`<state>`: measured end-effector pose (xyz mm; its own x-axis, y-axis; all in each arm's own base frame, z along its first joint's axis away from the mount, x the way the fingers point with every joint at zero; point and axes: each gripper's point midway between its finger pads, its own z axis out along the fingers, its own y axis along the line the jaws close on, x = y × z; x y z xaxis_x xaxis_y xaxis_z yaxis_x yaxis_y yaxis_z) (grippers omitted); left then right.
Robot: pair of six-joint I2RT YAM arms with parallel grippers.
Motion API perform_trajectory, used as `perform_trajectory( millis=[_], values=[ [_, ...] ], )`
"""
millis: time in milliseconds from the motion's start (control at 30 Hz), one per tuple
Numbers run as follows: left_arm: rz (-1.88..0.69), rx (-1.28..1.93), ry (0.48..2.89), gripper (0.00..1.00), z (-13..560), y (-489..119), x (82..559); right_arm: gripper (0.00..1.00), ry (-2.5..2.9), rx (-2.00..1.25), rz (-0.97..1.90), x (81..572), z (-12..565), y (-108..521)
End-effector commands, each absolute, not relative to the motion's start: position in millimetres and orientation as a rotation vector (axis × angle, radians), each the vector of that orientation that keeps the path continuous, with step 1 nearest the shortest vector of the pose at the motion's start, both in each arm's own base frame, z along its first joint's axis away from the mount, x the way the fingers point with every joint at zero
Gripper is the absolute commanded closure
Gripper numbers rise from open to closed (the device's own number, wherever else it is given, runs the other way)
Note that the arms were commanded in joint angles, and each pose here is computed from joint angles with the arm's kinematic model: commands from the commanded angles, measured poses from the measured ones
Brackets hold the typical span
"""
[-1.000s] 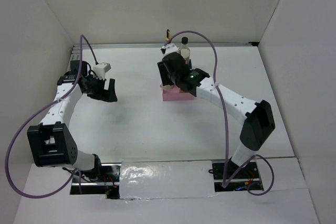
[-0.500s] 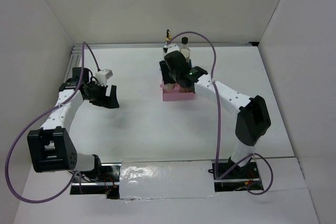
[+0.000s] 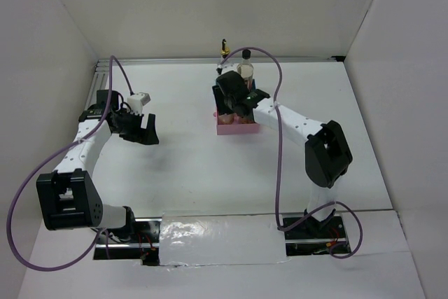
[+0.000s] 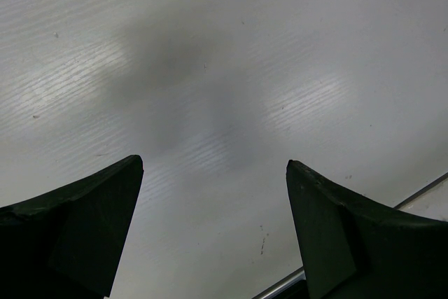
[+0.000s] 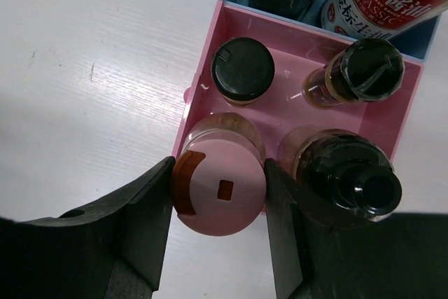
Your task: Organize the condiment bottles
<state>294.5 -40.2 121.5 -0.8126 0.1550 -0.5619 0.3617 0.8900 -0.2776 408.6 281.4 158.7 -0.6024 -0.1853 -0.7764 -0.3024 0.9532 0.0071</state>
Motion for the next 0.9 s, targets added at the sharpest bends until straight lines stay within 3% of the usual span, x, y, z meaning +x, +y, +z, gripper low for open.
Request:
perform_trajectory(
  millis=[0,533,567,633,667,733,833,867],
  values=[
    [-0.508,0.406,2.468,0.04,129.1,-42.5,301.4,1.0,2.158,-0.286,0.198,426.2,168.9,290.7],
    [-0.504,0.408,2.466,0.04,131.1,-42.2,301.9,0.98,2.213,-0.25,0.158,431.7,130.0,285.2],
    [-0.503,0.407,2.462,0.04,132.0,-42.2,302.1,0.81,2.219,-0.25,0.156,431.1,128.9,284.8],
    [-0.502,0.408,2.465,0.04,131.1,-41.9,302.2,0.59,2.222,-0.254,0.155,430.3,129.2,284.4],
    [-0.501,0.408,2.464,0.04,131.6,-41.8,302.6,0.39,2.222,-0.258,0.156,429.3,130.6,284.9],
    [-0.5,0.408,2.462,0.04,132.2,-41.8,303.4,0.17,2.216,-0.262,0.156,427.9,133.7,284.2],
    [-0.503,0.41,2.464,0.04,131.7,-42.0,303.1,0.01,2.205,-0.269,0.154,427.4,140.8,283.8],
    [-0.507,0.414,2.46,0.04,132.2,-42.6,303.7,0.0,2.195,-0.265,0.159,427.7,147.1,283.7]
  ],
)
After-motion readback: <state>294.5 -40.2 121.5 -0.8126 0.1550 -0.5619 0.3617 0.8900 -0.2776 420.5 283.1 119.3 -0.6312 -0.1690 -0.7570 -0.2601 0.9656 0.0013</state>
